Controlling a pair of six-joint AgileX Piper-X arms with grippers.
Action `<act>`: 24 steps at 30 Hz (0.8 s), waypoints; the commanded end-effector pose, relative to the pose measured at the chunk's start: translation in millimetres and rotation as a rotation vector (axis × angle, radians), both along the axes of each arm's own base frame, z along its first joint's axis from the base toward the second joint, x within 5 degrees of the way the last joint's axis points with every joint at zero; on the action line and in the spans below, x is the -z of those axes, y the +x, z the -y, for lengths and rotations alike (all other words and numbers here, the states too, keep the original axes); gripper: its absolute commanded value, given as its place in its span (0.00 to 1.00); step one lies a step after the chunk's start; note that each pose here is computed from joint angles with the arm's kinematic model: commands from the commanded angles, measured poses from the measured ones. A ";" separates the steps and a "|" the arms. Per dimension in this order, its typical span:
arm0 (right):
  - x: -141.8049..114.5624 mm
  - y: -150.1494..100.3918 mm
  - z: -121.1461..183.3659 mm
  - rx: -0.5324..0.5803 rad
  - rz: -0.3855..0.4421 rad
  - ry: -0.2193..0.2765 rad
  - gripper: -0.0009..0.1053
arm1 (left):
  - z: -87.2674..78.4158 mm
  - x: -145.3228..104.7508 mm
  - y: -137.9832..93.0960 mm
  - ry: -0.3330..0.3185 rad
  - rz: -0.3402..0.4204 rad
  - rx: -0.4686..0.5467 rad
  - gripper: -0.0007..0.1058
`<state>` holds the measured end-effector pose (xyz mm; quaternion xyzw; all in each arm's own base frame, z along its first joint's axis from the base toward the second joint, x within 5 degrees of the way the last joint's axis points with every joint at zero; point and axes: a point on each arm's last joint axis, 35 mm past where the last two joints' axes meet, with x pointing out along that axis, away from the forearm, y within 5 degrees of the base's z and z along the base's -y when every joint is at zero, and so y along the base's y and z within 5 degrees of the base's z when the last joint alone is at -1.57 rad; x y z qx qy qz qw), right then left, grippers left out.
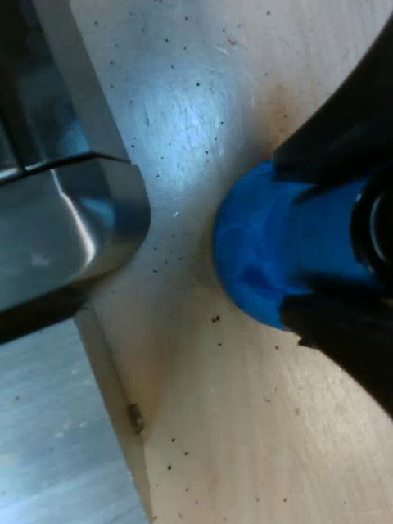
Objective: Grind coffee beans and then tamp
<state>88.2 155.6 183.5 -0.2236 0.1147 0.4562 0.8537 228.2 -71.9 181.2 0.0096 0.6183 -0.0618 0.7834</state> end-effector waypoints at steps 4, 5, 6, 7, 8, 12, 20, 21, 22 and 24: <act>-3.3 0.5 -1.6 -0.002 0.002 0.017 0.64 | 0.6 3.1 2.5 0.000 0.001 0.002 0.01; -3.3 0.5 -1.6 -0.001 0.002 0.017 0.64 | 0.6 3.1 2.7 0.000 0.003 0.002 0.01; -3.3 0.5 -1.6 0.000 -0.001 0.019 0.64 | 1.0 3.0 2.8 -0.008 0.002 0.004 0.02; -3.3 0.5 -1.6 0.001 -0.002 0.021 0.64 | 1.3 3.1 2.5 -0.018 -0.002 0.006 0.07; -3.3 0.5 -1.6 0.001 -0.002 0.021 0.64 | 1.5 3.1 2.5 -0.023 -0.003 0.007 0.10; -3.3 0.5 -1.6 0.001 -0.002 0.020 0.64 | 1.4 3.2 1.7 -0.025 -0.011 0.009 0.51; -3.3 0.5 -1.6 0.004 -0.009 0.025 0.64 | 2.5 3.7 -1.5 -0.070 -0.051 0.031 0.80; -3.3 0.5 -1.6 0.004 -0.009 0.025 0.64 | 2.4 2.1 -2.0 -0.069 -0.057 0.031 0.80; -3.3 0.5 -1.6 0.004 -0.009 0.025 0.64 | 2.3 0.2 -2.5 -0.067 -0.064 0.031 0.80; -4.7 0.9 -2.3 0.010 -0.018 0.035 0.64 | 1.6 -4.9 -4.5 -0.066 -0.063 0.031 0.80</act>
